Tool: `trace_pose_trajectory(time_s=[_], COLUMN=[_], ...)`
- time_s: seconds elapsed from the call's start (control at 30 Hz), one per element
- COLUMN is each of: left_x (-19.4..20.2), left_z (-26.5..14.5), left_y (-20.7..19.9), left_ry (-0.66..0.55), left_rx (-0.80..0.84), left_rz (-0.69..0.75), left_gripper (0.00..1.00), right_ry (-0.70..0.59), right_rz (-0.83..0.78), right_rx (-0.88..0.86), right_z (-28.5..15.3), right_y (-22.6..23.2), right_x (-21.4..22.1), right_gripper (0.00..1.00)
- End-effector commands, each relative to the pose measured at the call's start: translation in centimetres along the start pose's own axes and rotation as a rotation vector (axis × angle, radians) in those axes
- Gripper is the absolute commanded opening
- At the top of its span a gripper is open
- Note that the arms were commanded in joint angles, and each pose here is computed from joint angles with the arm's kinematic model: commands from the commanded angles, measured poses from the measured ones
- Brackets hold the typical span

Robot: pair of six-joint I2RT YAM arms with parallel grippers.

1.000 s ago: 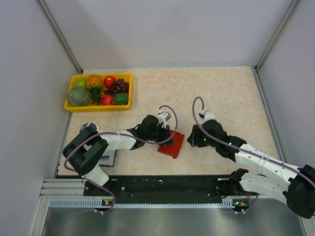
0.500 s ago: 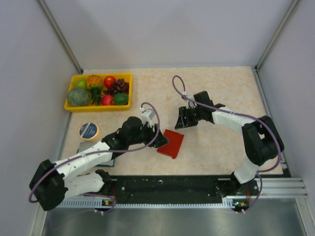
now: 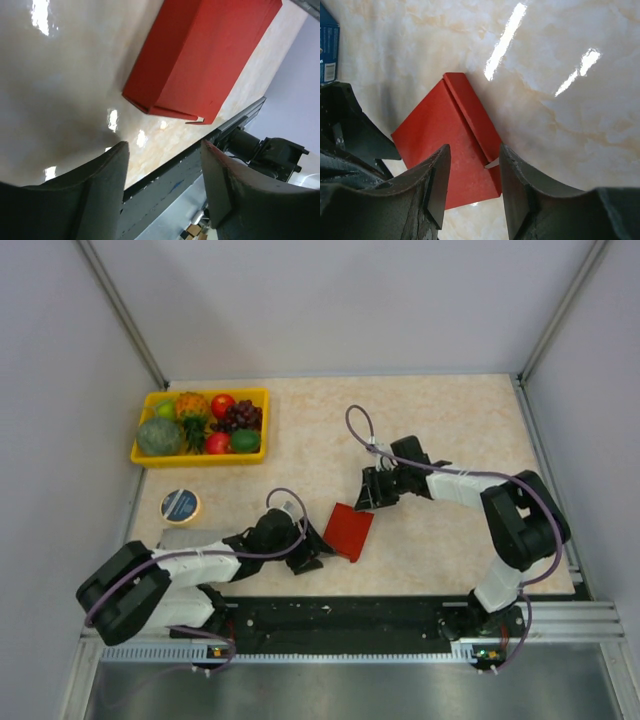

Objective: Fold the paper box

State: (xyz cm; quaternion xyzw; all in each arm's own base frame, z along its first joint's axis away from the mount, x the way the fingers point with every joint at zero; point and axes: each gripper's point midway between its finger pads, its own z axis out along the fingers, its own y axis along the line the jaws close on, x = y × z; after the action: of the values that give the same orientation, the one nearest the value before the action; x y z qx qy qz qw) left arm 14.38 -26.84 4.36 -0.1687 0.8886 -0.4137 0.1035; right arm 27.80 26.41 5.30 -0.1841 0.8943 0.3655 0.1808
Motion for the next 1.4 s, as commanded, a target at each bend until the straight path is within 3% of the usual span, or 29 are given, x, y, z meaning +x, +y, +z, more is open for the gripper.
trace_pose_trajectory(time_s=[0.0,0.07,0.17,0.33,0.43,0.57,0.67,0.87,0.97,1.07,1.17,1.37], left_x=[-1.8,-2.6,-3.2,-5.6,-7.1,-10.2,-10.8,-10.2,-9.4,-8.6,-7.9,-5.5], left_z=[1.6,1.7,2.5,3.2,3.1,2.7,2.6,0.6,-0.4,-0.8,-0.8,-0.4], left_y=[-2.9,-4.2,-3.6,-2.9,-1.8,-1.4,-1.1,-0.1,-0.8,-2.0,-2.5,-2.5], left_ry=[-0.064,-0.102,-0.127,-0.216,-0.226,-0.243,-0.202,-0.186,-0.159,-0.123,-0.095,-0.002], left_rx=[0.109,0.189,0.175,0.153,0.107,0.056,-0.020,-0.090,-0.059,0.005,0.028,-0.018], left_rz=[-0.122,-0.141,-0.149,-0.102,-0.049,0.055,0.172,0.354,0.445,0.505,0.513,0.493], left_gripper=[0.61,0.57,0.51,0.45,0.38,0.38,0.43,0.61,0.64,0.59,0.48,0.51], right_ry=[-0.103,-0.115,-0.113,-0.149,-0.203,-0.254,-0.271,-0.180,-0.218,-0.227,-0.182,-0.155], right_rz=[-0.030,-0.033,-0.013,0.122,0.222,0.346,0.430,0.251,0.121,0.048,0.068,0.166], right_rx=[0.004,-0.011,-0.049,-0.040,-0.020,-0.059,-0.072,0.015,0.048,0.040,0.019,-0.020], right_z=[0.3,0.3,0.3,-0.3,-1.3,-2.0,-2.1,-2.4,-3.7,-4.5,-4.3,-3.9], right_y=[-0.1,0.2,0.7,0.5,0.5,1.6,1.8,0.9,0.9,1.3,1.8,2.5], right_x=[-1.1,-1.1,-0.5,2.0,3.1,4.2,5.2,6.2,5.6,5.5,5.8,6.7], right_gripper=[0.43,0.43,0.40,0.30,0.29,0.30,0.34,0.41,0.42,0.44,0.38,0.30])
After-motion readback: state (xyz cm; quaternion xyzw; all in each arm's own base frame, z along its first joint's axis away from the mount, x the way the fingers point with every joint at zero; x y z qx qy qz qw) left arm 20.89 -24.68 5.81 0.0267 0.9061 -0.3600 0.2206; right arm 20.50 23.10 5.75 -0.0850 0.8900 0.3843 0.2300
